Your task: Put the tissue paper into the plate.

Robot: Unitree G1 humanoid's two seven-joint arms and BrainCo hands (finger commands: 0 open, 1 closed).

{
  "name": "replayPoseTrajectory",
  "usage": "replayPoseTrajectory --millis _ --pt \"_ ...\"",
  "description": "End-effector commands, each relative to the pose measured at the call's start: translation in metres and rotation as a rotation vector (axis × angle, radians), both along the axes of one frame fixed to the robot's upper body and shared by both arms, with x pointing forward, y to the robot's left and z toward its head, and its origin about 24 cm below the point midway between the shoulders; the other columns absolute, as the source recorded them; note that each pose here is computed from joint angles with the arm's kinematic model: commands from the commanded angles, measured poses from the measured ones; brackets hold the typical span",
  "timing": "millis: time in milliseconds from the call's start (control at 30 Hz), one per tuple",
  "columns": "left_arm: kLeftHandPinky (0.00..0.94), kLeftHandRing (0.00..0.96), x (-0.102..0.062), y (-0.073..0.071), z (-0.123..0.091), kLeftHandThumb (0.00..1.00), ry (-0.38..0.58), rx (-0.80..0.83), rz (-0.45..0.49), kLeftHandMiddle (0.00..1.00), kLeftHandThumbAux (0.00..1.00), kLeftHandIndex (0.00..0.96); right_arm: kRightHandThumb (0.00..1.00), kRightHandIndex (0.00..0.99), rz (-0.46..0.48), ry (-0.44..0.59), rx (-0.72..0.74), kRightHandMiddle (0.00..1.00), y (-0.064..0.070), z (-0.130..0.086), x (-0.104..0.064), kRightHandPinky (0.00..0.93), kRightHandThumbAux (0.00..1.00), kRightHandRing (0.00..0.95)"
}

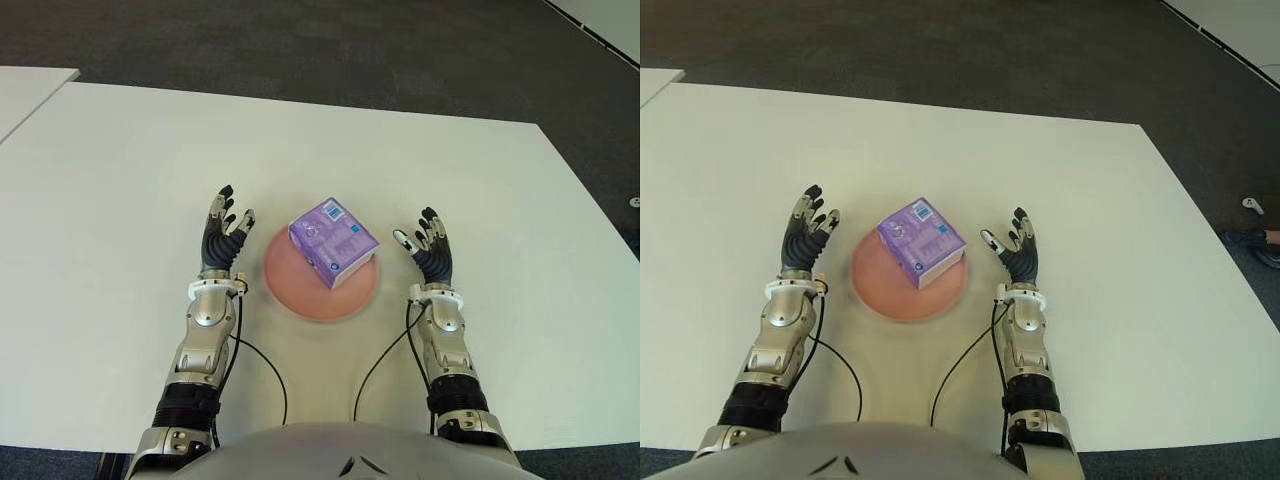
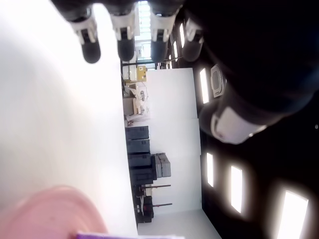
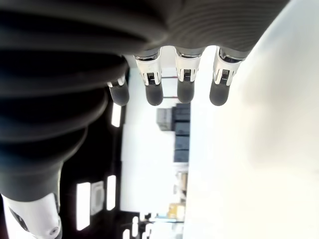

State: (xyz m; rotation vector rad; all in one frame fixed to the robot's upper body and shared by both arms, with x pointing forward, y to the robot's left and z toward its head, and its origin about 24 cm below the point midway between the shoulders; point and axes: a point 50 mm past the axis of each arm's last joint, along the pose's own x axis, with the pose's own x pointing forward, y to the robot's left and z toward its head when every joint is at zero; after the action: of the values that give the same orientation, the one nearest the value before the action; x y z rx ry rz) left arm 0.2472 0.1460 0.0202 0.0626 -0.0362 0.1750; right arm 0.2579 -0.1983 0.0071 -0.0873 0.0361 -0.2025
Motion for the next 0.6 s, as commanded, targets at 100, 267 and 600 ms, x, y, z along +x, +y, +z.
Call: replayPoseTrajectory --millis 100,267,600 --pt "0.0 0.0 -0.0004 0.0002 -0.0033 0.003 0.019 0.004 0.014 0.0 0.6 0.0 0.083 0.001 0.061 0.184 -0.039 0.004 0.0039 -0.0083 -0.0101 0.021 0.694 0.0" --pt "0.0 0.0 0.0008 0.0002 -0.0037 0.006 0.026 -0.003 0.009 0.0 0.6 0.0 0.071 0.0 0.076 0.207 -0.047 0.0 0.0062 -0.0055 -0.012 0.016 0.703 0.0" --pt "0.0 0.0 0.0004 0.0008 -0.0045 0.008 0.03 0.004 0.012 0.0 0.608 0.0 0.072 0.0 0.088 0.176 -0.014 0.0 0.009 -0.0154 -0.0106 0.013 0.734 0.0"
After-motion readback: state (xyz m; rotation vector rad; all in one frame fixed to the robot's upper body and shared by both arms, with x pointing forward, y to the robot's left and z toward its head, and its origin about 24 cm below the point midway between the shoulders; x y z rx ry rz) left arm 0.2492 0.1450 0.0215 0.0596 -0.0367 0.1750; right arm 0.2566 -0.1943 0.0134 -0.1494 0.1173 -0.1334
